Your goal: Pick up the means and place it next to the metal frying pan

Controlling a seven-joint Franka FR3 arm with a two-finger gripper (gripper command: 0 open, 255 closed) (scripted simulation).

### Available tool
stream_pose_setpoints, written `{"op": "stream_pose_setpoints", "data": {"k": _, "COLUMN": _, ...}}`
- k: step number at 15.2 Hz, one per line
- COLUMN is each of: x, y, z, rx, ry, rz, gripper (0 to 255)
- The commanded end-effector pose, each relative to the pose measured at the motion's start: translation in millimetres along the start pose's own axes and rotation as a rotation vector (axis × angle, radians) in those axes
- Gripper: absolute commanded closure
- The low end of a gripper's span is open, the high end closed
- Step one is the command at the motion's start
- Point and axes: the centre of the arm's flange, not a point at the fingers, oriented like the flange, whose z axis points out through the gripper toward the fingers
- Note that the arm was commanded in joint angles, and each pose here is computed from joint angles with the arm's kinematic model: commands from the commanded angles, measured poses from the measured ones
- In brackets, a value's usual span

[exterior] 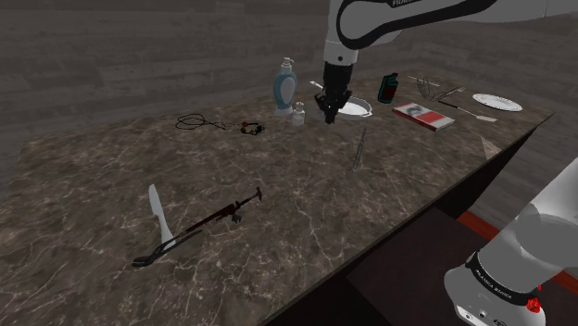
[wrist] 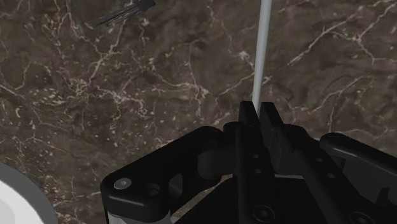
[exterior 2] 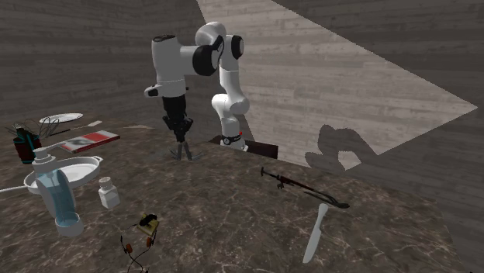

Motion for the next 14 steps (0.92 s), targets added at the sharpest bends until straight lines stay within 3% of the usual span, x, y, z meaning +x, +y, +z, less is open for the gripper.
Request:
{"op": "stream_pose_setpoints", "data": {"k": 1, "x": 14, "y": 21, "z": -2, "rx": 0.0, "ry": 0.0, "rz": -0.001, "gripper": 255}}
{"op": "stream_pose_setpoints", "data": {"k": 14, "x": 91, "y": 175, "z": -6, "rx": 0.0, "ry": 0.0, "rz": -0.001, "gripper": 255}}
